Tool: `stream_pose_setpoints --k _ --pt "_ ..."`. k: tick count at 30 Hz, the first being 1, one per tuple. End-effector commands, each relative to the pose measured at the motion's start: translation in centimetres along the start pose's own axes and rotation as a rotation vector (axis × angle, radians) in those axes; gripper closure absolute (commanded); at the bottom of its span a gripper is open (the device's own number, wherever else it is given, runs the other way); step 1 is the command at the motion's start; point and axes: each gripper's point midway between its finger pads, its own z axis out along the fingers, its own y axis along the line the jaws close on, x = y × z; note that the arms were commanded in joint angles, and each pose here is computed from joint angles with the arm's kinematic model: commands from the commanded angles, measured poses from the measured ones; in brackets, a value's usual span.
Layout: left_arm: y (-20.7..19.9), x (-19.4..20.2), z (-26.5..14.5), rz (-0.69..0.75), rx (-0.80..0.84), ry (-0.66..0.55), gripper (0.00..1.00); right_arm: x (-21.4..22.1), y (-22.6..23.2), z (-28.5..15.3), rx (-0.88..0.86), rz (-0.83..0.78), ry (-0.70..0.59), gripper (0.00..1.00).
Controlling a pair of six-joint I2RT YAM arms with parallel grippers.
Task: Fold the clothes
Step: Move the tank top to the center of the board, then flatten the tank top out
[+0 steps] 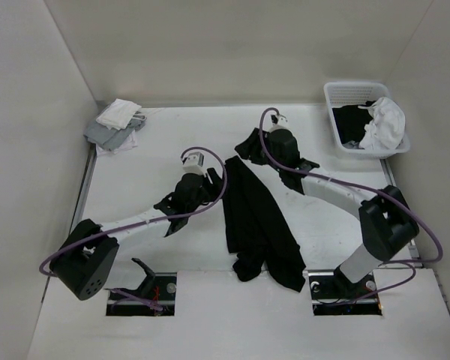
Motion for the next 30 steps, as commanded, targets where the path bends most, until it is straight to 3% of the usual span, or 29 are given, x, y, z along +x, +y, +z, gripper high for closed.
stream_pose_setpoints --k 1,4,7,10,15,22,30 --pt "-2.1 -4.8 1.8 -0.02 0.026 -0.14 0.49 -0.5 -1.1 -3.9 0.045 -0.028 -0.047 0.46" --pt "-2.1 -6.3 4.0 -0.02 -0.002 -0.16 0.49 1.9 -3.9 -6.7 0.104 -0.03 -0.008 0.75" --pt "-0.9 -8.0 7.0 -0.048 -0.043 -0.174 0.49 5.4 -6.2 -9.0 0.163 -0.017 0.039 0.89" --pt "0.8 -9.1 11.5 -0.083 -0.074 -0.149 0.5 9.0 -7.5 -11.2 0.178 -0.004 0.092 0.87" --pt "1.9 -8.8 16.7 -0.109 -0.007 -0.054 0.57 11.5 -7.4 -13.0 0.147 0.003 0.124 0.79" --pt "2.6 -6.6 17.1 -0.1 0.02 0.018 0.59 12.3 -8.9 -14.4 0.169 0.032 0.108 0.57" --pt "1.0 -4.7 16.9 -0.088 0.077 0.06 0.58 13.6 -11.7 -15.2 0.242 0.073 0.105 0.54"
